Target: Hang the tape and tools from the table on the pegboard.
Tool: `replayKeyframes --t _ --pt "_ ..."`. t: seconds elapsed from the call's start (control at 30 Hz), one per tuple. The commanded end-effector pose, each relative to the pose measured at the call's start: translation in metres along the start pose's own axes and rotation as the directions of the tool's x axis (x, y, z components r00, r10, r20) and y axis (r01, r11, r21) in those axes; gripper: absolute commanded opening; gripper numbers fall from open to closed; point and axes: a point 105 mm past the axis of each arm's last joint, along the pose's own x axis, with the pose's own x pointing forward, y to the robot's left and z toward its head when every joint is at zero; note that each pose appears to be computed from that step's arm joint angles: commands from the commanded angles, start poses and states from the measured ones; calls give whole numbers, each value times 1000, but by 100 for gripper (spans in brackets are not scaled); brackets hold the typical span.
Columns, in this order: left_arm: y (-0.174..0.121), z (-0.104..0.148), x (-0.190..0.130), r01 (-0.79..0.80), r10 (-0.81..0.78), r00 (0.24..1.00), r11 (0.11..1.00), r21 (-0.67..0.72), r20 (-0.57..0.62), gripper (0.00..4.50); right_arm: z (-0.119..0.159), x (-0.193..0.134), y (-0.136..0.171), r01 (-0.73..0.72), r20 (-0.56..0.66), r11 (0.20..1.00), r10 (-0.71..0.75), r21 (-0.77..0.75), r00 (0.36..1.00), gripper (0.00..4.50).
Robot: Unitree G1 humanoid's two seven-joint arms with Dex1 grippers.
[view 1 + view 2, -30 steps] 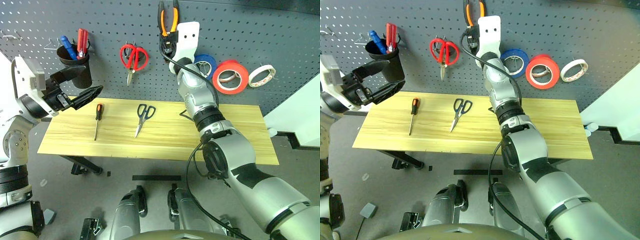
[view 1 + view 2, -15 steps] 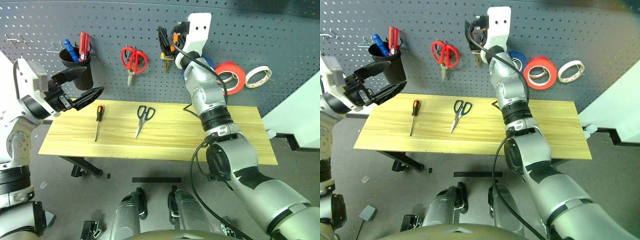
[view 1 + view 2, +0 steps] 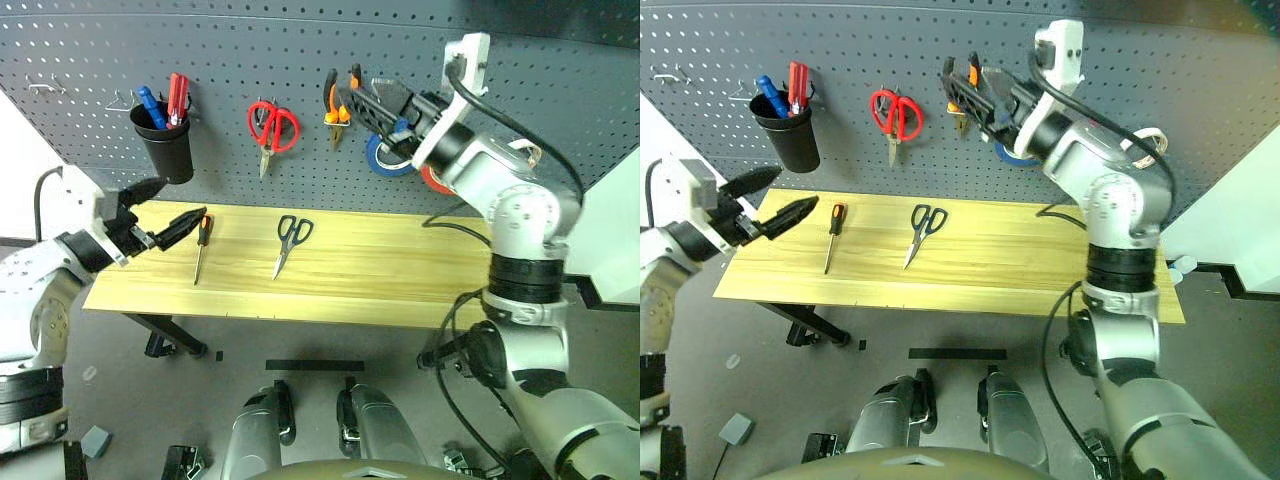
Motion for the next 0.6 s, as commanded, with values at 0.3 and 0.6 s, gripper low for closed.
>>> replayKeyframes --t 0.3,0.6 --pt "-7 -42 18 -283 281 956 959 -13 -87 450 -83 -20 -5 20 -422 1000 -26 -18 906 448" --pt "-22 -74 71 -396 371 907 912 -108 -198 450 -108 -50 -47 121 -530 993 -104 -1 841 448"
